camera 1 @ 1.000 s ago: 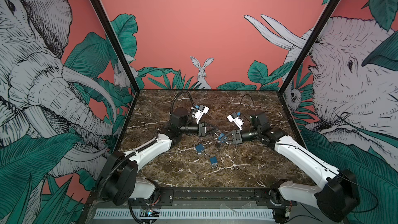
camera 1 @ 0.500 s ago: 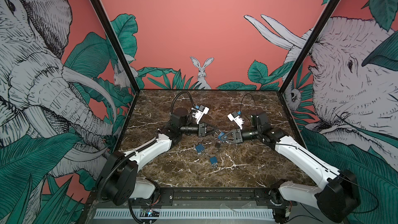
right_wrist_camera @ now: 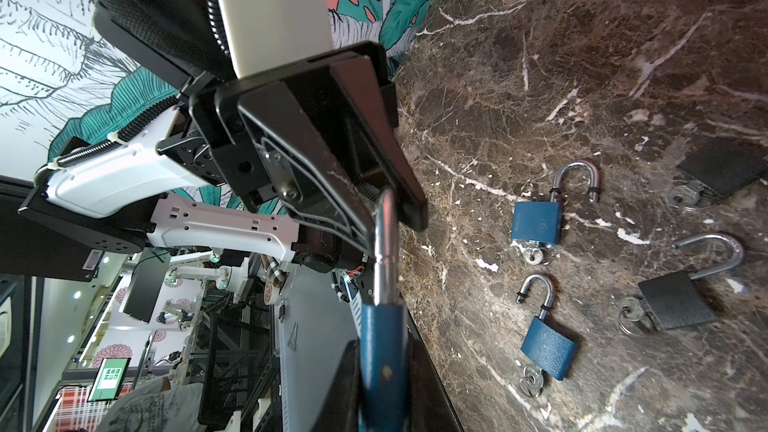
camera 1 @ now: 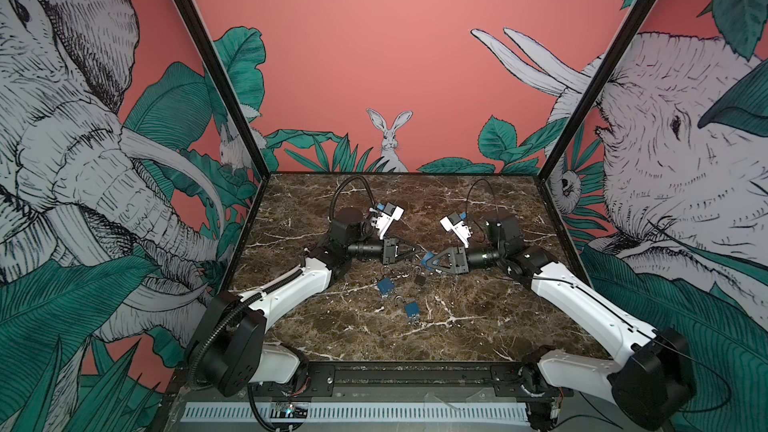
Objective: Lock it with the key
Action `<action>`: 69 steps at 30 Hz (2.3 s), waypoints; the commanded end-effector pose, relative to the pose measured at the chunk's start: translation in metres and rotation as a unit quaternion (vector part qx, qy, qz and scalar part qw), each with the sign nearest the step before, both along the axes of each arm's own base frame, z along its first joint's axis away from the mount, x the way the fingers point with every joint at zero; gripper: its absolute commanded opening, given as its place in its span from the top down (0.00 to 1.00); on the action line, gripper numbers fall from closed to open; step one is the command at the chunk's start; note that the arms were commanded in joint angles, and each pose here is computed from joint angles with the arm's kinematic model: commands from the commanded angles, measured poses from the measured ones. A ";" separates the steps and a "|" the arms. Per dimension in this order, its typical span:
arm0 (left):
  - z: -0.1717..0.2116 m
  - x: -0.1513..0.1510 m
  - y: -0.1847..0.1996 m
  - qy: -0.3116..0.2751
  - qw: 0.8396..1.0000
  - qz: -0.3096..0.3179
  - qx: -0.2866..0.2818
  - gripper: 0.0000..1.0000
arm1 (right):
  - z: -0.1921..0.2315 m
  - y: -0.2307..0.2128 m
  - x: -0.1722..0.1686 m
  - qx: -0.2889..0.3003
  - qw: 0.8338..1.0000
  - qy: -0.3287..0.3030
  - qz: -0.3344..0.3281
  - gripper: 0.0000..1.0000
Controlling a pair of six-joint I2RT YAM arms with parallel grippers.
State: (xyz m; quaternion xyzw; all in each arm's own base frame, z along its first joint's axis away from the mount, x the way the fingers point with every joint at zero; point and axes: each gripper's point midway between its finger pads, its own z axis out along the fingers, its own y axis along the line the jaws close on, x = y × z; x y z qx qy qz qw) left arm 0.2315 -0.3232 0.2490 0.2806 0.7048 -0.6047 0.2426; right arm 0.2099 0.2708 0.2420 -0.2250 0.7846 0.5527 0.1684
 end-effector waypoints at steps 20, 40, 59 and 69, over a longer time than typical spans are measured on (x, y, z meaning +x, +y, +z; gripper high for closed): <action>0.001 -0.003 0.001 -0.002 1.000 -0.005 -0.002 1.00 | 0.035 0.002 -0.009 0.064 0.997 -0.034 0.022 1.00; -0.010 -0.014 -0.001 0.039 0.999 -0.009 -0.005 1.00 | 0.029 0.004 0.003 0.065 0.997 -0.046 -0.004 1.00; -0.012 -0.017 -0.005 0.038 0.999 -0.011 0.030 1.00 | 0.024 -0.001 0.003 0.034 0.997 -0.072 -0.017 1.00; -0.020 -0.021 -0.010 0.056 0.998 -0.015 0.019 1.00 | 0.031 0.002 0.008 0.050 0.995 -0.076 -0.029 1.00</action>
